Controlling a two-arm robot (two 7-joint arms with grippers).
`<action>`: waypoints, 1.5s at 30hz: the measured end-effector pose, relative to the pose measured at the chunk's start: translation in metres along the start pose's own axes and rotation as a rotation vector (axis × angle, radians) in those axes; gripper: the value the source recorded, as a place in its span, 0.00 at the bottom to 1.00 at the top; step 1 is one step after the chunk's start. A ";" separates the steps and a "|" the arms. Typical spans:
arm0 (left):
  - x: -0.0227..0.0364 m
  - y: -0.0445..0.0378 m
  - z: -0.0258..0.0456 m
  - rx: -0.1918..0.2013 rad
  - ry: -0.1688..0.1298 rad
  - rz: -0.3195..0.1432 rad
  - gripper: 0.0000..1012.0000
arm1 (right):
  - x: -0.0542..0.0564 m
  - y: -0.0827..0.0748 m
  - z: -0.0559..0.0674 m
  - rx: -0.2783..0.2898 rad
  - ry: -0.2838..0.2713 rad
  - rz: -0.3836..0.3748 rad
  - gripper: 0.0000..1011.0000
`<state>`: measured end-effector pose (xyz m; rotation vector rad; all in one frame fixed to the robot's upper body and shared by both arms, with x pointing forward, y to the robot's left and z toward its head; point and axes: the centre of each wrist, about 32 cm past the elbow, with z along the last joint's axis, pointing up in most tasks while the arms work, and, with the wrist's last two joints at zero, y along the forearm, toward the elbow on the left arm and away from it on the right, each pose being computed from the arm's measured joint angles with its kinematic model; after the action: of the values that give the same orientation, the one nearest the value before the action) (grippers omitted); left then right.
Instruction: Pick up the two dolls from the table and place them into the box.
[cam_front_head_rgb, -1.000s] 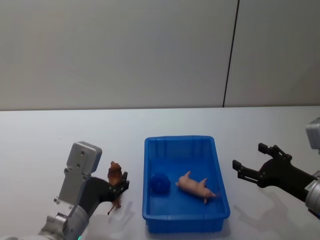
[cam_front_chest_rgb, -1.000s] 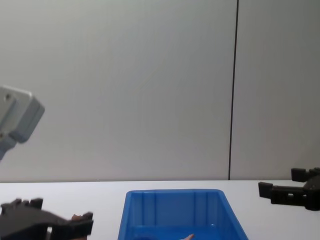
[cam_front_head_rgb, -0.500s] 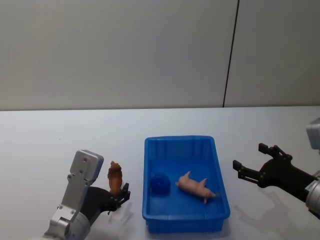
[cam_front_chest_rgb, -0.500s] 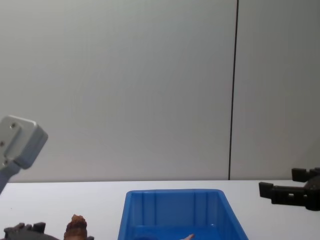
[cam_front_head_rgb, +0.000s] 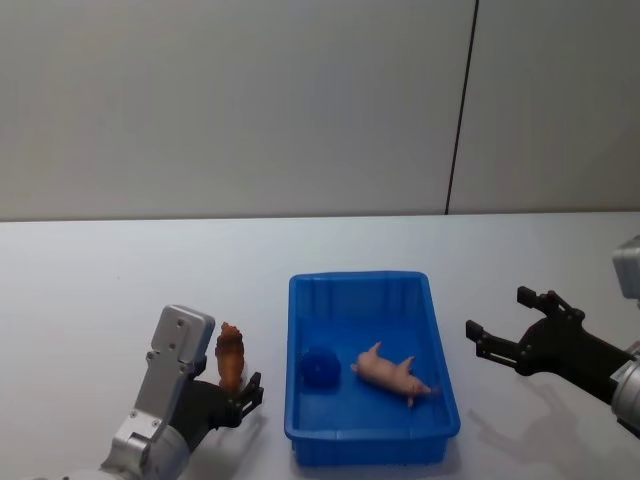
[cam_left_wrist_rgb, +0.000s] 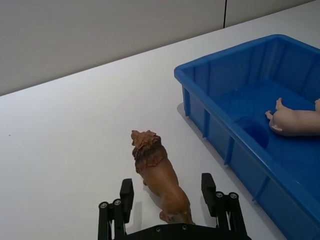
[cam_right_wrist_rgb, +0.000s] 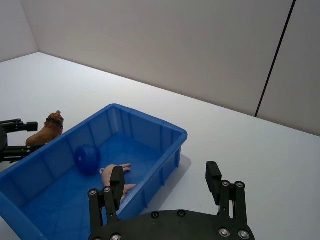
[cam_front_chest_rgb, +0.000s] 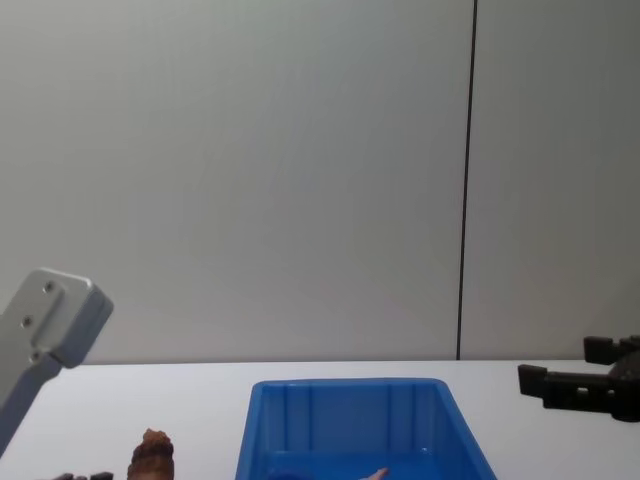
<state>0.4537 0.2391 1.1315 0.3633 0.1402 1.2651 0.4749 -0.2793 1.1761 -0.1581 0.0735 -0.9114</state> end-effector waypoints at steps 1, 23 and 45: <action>0.0000 0.0000 0.0000 0.000 0.000 0.000 0.87 | 0.000 0.000 0.000 0.000 0.000 0.000 0.99; 0.0036 -0.0089 -0.0032 -0.001 -0.007 -0.020 0.31 | 0.000 0.000 0.000 0.000 0.000 0.000 0.99; -0.0003 -0.0097 0.0474 -0.202 -0.086 -0.082 0.31 | 0.000 0.000 0.000 0.000 0.000 0.000 0.99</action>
<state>0.4767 0.2274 1.1724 0.2345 -0.0451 1.1690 0.4749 -0.2792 1.1761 -0.1581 0.0735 -0.9114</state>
